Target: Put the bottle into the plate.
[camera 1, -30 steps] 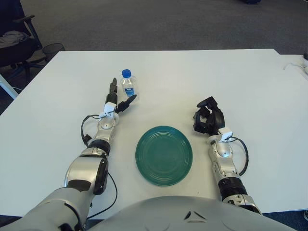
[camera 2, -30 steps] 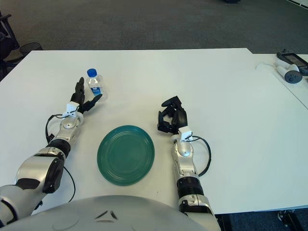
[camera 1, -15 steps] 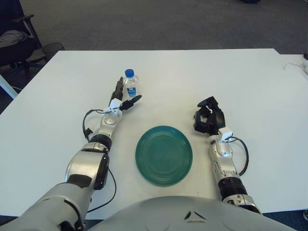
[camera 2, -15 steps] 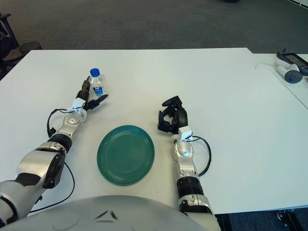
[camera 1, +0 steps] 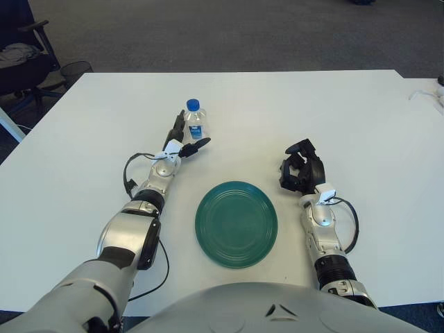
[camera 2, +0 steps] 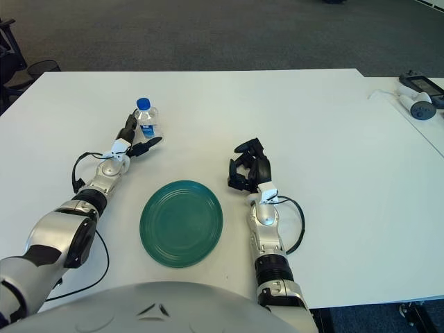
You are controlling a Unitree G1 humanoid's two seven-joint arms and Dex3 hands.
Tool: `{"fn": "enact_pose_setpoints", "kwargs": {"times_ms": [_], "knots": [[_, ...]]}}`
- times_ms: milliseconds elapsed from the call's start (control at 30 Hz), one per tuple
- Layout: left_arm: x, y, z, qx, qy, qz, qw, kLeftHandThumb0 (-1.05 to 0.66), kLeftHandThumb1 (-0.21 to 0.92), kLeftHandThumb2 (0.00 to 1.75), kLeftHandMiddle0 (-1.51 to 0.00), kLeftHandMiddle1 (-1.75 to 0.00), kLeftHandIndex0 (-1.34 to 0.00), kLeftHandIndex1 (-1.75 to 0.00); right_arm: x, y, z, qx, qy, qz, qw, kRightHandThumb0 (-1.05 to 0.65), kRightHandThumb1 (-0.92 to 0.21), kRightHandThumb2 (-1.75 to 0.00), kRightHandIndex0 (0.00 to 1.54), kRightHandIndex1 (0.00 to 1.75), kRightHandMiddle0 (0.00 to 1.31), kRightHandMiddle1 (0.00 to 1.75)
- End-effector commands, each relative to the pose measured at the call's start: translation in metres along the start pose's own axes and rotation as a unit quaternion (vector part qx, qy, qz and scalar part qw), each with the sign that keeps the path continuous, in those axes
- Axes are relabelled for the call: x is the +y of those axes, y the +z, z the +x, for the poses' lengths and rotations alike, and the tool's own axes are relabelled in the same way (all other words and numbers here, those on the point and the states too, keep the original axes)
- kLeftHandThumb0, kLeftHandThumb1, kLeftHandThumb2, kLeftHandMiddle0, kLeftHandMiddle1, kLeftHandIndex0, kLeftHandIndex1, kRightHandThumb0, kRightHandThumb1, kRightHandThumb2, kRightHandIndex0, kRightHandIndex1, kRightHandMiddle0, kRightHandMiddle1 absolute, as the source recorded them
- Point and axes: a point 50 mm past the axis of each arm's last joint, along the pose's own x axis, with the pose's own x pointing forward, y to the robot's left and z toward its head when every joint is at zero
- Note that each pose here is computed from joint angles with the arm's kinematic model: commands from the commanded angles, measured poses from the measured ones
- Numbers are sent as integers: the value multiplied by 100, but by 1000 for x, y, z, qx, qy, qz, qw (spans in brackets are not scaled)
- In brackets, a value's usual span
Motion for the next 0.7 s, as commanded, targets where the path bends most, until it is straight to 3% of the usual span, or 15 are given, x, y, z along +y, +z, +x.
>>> {"fn": "enact_pose_setpoints", "kwargs": {"times_ms": [0, 667], "knots": [[-7, -3, 1, 24, -10, 15, 1000, -104, 86, 2, 0, 0, 0, 0, -22, -72, -76, 205, -56, -4, 977, -1, -39, -124, 59, 175, 31, 171], [-12, 2, 6, 35, -8, -8, 999, -105, 88, 2, 0, 0, 0, 0, -21, -72, -76, 209, -54, -2, 976, -1, -38, -124, 59, 175, 34, 169]]}}
